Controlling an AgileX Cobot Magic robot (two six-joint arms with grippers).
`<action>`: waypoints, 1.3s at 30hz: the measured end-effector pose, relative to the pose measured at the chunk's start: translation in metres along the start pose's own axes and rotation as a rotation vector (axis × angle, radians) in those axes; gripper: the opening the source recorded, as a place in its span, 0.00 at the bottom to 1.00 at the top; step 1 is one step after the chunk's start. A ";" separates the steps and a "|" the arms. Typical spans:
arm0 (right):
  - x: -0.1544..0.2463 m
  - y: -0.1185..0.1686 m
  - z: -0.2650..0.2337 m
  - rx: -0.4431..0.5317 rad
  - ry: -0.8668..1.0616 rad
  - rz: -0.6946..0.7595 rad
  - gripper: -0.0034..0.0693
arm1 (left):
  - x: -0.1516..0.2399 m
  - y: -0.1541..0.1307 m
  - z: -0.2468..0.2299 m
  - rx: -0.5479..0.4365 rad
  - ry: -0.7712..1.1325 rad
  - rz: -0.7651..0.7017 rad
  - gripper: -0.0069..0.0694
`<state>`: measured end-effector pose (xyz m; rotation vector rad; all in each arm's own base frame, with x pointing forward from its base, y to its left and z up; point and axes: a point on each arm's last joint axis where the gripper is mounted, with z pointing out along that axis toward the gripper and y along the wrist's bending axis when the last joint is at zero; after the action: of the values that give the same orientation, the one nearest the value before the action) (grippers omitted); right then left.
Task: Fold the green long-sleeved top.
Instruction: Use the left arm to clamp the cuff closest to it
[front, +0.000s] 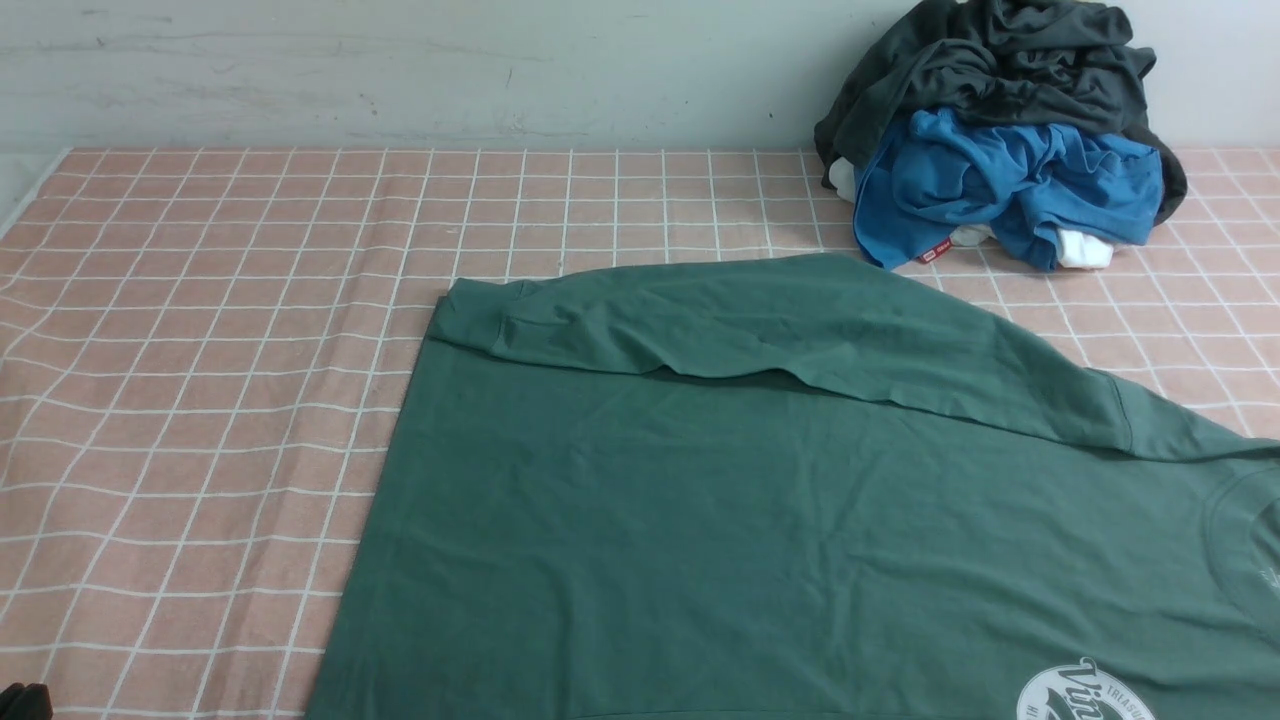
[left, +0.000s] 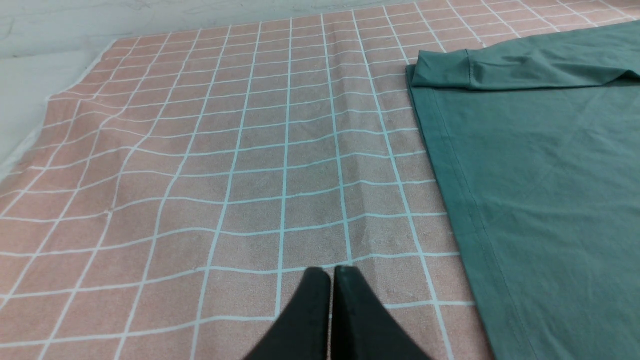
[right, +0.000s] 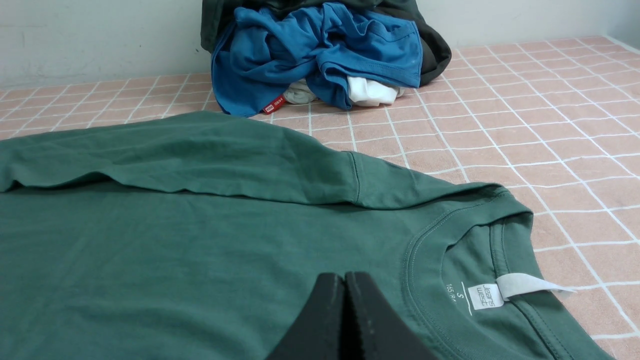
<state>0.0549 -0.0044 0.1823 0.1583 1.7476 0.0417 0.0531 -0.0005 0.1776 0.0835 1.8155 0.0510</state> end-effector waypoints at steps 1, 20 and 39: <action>0.000 0.000 0.000 0.000 0.000 0.000 0.03 | 0.000 0.000 0.000 0.000 0.000 0.000 0.08; 0.000 0.002 0.000 -0.020 0.005 0.077 0.03 | 0.000 0.000 0.000 0.000 0.000 0.000 0.08; 0.000 0.003 0.000 -0.029 0.008 0.112 0.03 | -0.001 -0.004 0.000 0.045 -0.011 -0.216 0.08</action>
<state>0.0551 -0.0017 0.1823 0.2354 1.7438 0.1496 0.0533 -0.0046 0.1787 -0.0802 1.8050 -0.1427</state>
